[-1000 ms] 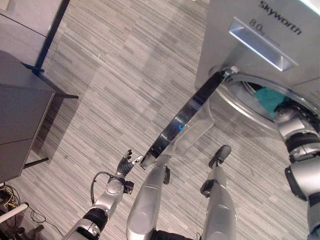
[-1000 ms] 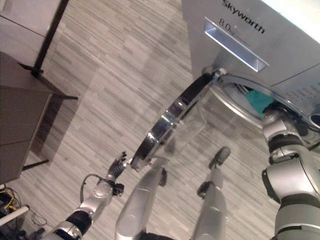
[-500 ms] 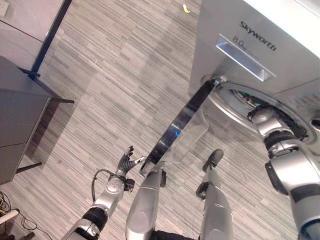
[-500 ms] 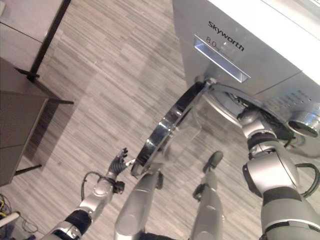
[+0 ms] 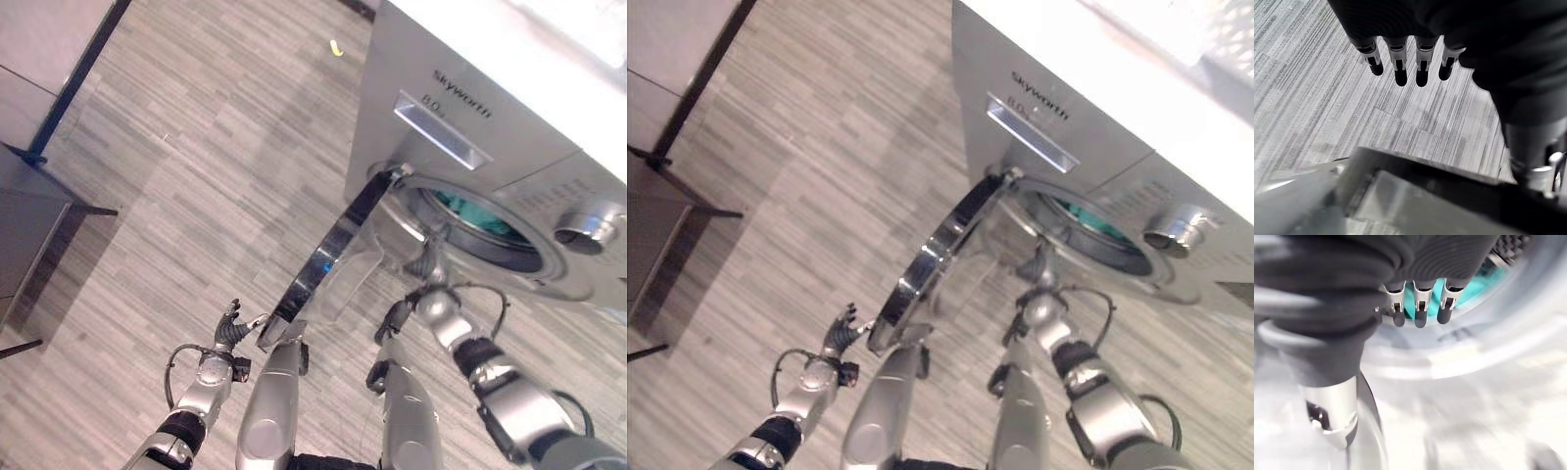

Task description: Grab the laundry basket,head to the washer,open it,put in the laundry and shut it.

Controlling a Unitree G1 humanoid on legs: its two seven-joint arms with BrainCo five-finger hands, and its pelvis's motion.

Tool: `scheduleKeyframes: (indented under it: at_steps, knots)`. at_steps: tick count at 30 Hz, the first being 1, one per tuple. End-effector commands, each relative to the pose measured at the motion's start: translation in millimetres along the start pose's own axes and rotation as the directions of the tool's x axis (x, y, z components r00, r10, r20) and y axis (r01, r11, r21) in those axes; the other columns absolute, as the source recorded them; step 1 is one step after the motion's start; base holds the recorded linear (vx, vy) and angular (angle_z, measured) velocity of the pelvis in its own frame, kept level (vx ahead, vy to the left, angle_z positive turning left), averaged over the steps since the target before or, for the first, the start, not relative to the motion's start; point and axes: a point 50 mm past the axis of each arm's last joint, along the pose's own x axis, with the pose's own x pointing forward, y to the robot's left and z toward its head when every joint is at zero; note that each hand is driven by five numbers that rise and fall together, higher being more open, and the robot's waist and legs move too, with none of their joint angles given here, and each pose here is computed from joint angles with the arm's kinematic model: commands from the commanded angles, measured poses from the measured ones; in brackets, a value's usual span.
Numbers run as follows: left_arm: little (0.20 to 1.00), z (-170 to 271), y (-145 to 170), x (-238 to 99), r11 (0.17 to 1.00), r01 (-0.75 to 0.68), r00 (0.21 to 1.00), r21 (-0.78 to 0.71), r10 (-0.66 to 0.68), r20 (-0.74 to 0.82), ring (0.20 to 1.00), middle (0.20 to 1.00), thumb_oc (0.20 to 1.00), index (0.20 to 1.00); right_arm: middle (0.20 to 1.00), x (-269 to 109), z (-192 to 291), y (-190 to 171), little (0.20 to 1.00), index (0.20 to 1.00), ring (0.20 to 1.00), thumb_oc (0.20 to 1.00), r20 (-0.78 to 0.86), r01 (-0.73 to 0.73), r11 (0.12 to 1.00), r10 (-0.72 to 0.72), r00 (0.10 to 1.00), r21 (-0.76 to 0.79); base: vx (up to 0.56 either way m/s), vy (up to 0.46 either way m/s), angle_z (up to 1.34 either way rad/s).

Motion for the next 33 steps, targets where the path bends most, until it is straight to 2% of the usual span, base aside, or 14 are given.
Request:
scheduleKeyframes:
  at_steps: [1,3,7,11,16,20,22,23,24,25,26,28,29,33]
  knots:
    - [1.000,-28.4,6.6,-12.5,0.994,-0.048,0.996,0.103,0.055,-0.066,1.000,1.000,1.000,1.000,1.000,-17.3,-12.4,19.1,1.000,1.000,1.000,1.000,0.028,-0.125,0.991,0.127,0.992,-0.045,0.09,-0.081,0.02]
    - [1.000,-37.0,21.5,-17.7,0.972,-0.115,0.989,0.206,0.131,-0.066,1.000,1.000,1.000,1.000,1.000,-39.3,-38.4,37.9,1.000,1.000,1.000,1.000,-0.045,-0.215,0.976,0.213,0.976,-0.040,0.08,-0.094,0.00]
    - [1.000,-40.5,43.4,-26.1,0.921,-0.228,0.969,0.317,0.245,-0.013,1.000,1.000,1.000,1.000,1.000,-58.5,-54.2,48.6,1.000,1.000,1.000,1.000,-0.079,-0.264,0.964,0.264,0.961,0.006,0.05,-0.105,-0.01]
    - [1.000,-14.7,82.5,-47.5,0.862,-0.422,0.905,0.281,0.385,0.181,1.000,1.000,1.000,1.000,1.000,-73.9,-73.4,42.6,1.000,1.000,1.000,1.000,-0.136,-0.215,0.967,0.234,0.963,0.139,0.04,-0.147,0.12]
    - [1.000,28.9,107.1,-70.9,0.827,-0.525,0.818,0.201,0.424,0.388,1.000,1.000,1.000,1.000,1.000,-82.2,-86.9,22.7,1.000,1.000,1.000,1.000,-0.141,-0.171,0.966,0.200,0.970,0.192,0.01,-0.103,0.21]
    - [1.000,67.5,91.0,-90.4,0.956,-0.289,0.840,0.046,0.231,0.491,1.000,1.000,1.000,1.000,1.000,-76.5,-92.1,19.2,1.000,1.000,1.000,1.000,-0.172,-0.207,0.960,0.240,0.955,0.189,-0.01,-0.028,0.01]
    - [1.000,98.2,74.4,-98.9,0.996,-0.086,0.809,-0.007,0.074,0.584,1.000,1.000,1.000,1.000,1.000,-62.6,-84.9,31.0,1.000,1.000,1.000,1.000,-0.211,-0.239,0.932,0.300,0.930,0.273,0.00,0.000,0.00]
    - [1.000,99.0,75.2,-99.3,0.996,-0.085,0.808,-0.007,0.073,0.584,1.000,1.000,1.000,1.000,1.000,-61.3,-83.9,31.1,1.000,1.000,1.000,1.000,-0.208,-0.238,0.931,0.300,0.931,0.275,0.00,0.000,0.00]
    - [1.000,109.0,65.9,-101.3,0.998,0.032,0.792,-0.054,0.008,0.610,1.000,1.000,1.000,1.000,1.000,-53.6,-73.6,37.3,1.000,1.000,1.000,1.000,-0.203,-0.259,0.915,0.330,0.922,0.311,0.01,0.007,0.03]
    - [1.000,115.8,61.2,-102.3,0.993,0.098,0.781,-0.063,-0.037,0.624,1.000,1.000,1.000,1.000,1.000,-46.8,-65.2,40.9,1.000,1.000,1.000,1.000,-0.197,-0.268,0.902,0.346,0.918,0.337,0.01,0.016,0.03]
    - [1.000,132.3,47.1,-104.8,0.962,0.262,0.736,-0.077,-0.148,0.660,1.000,1.000,1.000,1.000,1.000,-36.4,-47.4,51.4,1.000,1.000,1.000,1.000,-0.189,-0.293,0.853,0.403,0.895,0.432,0.00,0.015,0.04]
    - [1.000,138.8,38.2,-106.4,0.935,0.346,0.711,-0.076,-0.209,0.672,1.000,1.000,1.000,1.000,1.000,-31.7,-37.7,55.1,1.000,1.000,1.000,1.000,-0.175,-0.303,0.825,0.427,0.887,0.477,0.00,0.009,0.15]
    - [1.000,149.3,21.7,-111.3,0.861,0.497,0.652,-0.106,-0.289,0.701,1.000,1.000,1.000,1.000,1.000,-25.5,-14.5,63.7,1.000,1.000,1.000,1.000,-0.119,-0.335,0.767,0.468,0.876,0.547,0.00,0.007,0.31]
    - [1.000,161.4,4.1,-118.8,0.792,0.602,0.573,-0.103,-0.339,0.746,1.000,1.000,1.000,1.000,1.000,-19.8,20.1,76.2,1.000,1.000,1.000,1.000,-0.040,-0.368,0.673,0.508,0.861,0.641,0.02,0.002,0.24]
